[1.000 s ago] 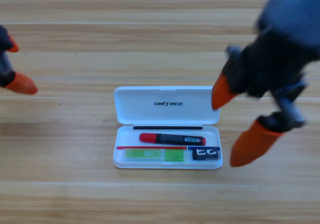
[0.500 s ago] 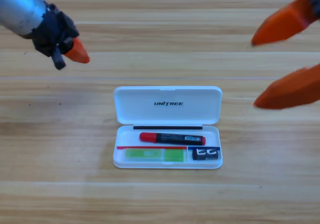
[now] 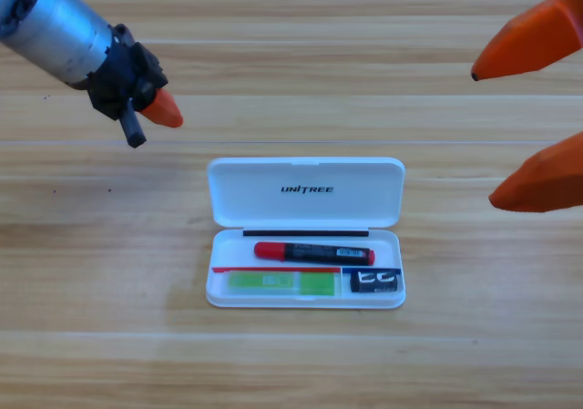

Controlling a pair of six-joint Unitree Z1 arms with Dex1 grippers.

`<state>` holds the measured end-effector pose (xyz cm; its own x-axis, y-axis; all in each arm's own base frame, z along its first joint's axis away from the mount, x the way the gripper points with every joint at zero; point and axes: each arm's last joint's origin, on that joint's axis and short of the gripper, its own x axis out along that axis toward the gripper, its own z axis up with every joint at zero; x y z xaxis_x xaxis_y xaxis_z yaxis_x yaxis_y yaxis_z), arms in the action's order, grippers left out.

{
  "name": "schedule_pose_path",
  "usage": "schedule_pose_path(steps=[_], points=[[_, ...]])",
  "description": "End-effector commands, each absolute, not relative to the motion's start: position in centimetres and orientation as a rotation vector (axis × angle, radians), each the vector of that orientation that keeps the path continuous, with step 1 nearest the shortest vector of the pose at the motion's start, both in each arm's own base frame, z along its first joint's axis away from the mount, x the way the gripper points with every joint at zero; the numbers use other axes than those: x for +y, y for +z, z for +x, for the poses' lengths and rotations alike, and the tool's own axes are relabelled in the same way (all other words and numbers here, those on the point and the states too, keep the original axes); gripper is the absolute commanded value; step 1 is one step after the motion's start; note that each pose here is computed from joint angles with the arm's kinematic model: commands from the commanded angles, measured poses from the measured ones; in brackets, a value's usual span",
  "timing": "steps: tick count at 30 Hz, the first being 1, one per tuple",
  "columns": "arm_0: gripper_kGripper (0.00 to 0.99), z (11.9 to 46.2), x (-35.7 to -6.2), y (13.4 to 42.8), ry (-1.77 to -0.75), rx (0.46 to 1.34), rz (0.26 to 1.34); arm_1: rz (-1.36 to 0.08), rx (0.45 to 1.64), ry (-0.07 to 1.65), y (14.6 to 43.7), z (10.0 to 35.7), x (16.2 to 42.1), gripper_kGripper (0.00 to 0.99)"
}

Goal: Clean up eraser and pencils

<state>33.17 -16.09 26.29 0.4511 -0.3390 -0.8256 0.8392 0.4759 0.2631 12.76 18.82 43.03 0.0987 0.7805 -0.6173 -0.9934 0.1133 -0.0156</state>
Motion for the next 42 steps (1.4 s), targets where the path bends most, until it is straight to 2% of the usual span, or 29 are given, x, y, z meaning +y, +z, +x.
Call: schedule_pose_path(steps=[1,9,27,42], points=[[0.0,33.6,-17.4,24.5,-0.909,0.798,0.721,-0.49,0.554,1.401,42.1,13.2,18.7,0.99],[0.0,34.0,-18.1,24.9,-0.996,0.765,0.653,-0.501,0.585,1.451,41.2,13.5,19.7,0.989],[0.0,35.5,-18.9,22.5,-1.017,0.788,0.636,-0.497,0.602,1.474,41.0,13.4,19.9,0.989],[0.0,34.1,-20.7,21.9,-1.066,0.789,0.65,-0.502,0.609,1.484,40.9,13.3,20.1,0.989]])
